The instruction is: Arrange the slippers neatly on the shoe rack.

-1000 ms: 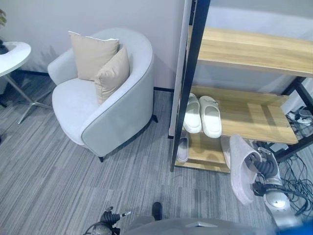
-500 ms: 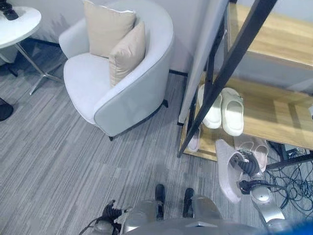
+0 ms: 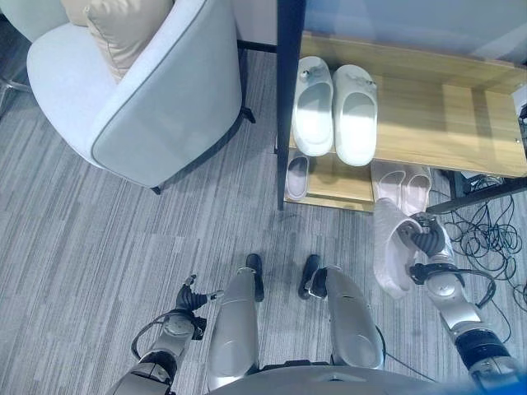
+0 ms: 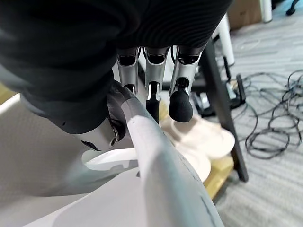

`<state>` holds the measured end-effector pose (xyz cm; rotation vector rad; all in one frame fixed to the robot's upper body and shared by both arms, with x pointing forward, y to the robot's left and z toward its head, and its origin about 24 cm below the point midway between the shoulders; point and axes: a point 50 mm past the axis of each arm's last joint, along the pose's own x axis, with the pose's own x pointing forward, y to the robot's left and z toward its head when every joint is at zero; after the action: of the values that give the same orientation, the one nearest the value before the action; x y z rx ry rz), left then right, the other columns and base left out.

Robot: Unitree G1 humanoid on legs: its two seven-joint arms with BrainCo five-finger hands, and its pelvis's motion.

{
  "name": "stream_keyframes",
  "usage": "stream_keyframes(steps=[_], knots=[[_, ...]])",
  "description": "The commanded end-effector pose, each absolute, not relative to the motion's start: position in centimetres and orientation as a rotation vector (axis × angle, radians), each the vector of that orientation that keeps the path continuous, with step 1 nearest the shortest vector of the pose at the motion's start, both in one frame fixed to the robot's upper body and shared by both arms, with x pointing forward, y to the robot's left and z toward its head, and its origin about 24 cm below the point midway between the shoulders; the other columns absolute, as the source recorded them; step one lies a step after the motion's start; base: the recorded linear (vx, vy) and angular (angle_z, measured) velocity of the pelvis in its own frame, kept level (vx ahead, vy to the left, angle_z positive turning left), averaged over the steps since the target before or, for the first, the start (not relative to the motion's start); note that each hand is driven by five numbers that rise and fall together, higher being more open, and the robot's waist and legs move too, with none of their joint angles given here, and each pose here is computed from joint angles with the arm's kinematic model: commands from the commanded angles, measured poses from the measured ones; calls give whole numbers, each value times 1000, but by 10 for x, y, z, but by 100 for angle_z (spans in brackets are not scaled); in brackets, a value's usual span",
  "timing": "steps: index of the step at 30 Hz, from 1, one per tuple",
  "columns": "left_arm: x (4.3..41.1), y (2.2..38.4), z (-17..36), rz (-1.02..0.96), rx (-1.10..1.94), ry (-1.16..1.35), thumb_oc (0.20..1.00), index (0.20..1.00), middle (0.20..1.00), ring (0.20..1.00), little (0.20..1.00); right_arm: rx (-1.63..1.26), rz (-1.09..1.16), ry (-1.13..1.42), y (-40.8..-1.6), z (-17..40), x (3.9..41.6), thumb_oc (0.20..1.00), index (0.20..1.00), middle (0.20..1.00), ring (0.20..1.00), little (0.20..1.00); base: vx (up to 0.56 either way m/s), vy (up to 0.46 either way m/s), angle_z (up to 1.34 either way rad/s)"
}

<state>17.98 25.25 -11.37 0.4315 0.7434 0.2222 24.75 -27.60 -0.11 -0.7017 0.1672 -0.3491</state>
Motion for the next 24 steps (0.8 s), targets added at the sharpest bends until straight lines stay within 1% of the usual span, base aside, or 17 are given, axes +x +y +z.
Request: stream_keyframes(steps=[1,2,3,6,9,10,13,14,16,19,20,22,24], knots=[[174,253,-113,283,374,704,1000,1000,1000,1000,1000,-719,-411,72,-284,17,251,200,200,200,200,200,-38,-14,-30],[178,254,-110,295,365,683,1000,1000,1000,1000,1000,-719,-418,59,-285,21,255,200,200,200,200,200,-115,6,-21],[191,257,-101,322,339,631,1000,1000,1000,1000,1000,-724,-437,-3,-287,37,265,200,200,200,200,200,-139,16,-10],[201,260,-94,342,332,588,1000,1000,1000,1000,1000,-742,-449,-61,-289,51,273,200,200,200,200,200,-103,19,4],[220,268,-74,407,283,476,1000,1000,1000,1000,1000,-739,-474,-231,-287,94,295,200,200,200,200,200,-66,48,-7],[224,272,-67,442,258,434,1000,1000,1000,1000,1000,-728,-469,-378,-277,127,303,200,200,200,200,200,13,26,-10],[229,275,-57,471,253,368,1000,1000,1000,1000,1000,-765,-468,-618,-262,178,302,200,200,200,200,200,79,14,-2],[232,277,-50,488,262,326,1000,1000,1000,1000,1000,-790,-480,-736,-254,203,302,200,200,200,200,200,114,16,9],[234,277,-42,496,247,280,1000,1000,1000,1000,1000,-786,-472,-838,-242,225,301,200,200,200,200,200,120,9,8],[240,277,-28,532,232,193,1000,1000,1000,1000,1000,-775,-441,-963,-225,251,300,200,200,200,200,200,158,0,4],[241,277,-23,542,242,157,1000,1000,1000,1000,1000,-810,-438,-994,-221,258,301,200,200,200,200,200,183,-1,2],[241,274,-17,550,245,117,1000,1000,1000,1000,1000,-882,-463,-1026,-221,268,304,200,200,200,200,200,162,9,-2],[243,271,-9,532,219,71,1000,1000,1000,1000,1000,-896,-508,-1058,-224,286,309,200,200,200,200,200,147,2,10]])
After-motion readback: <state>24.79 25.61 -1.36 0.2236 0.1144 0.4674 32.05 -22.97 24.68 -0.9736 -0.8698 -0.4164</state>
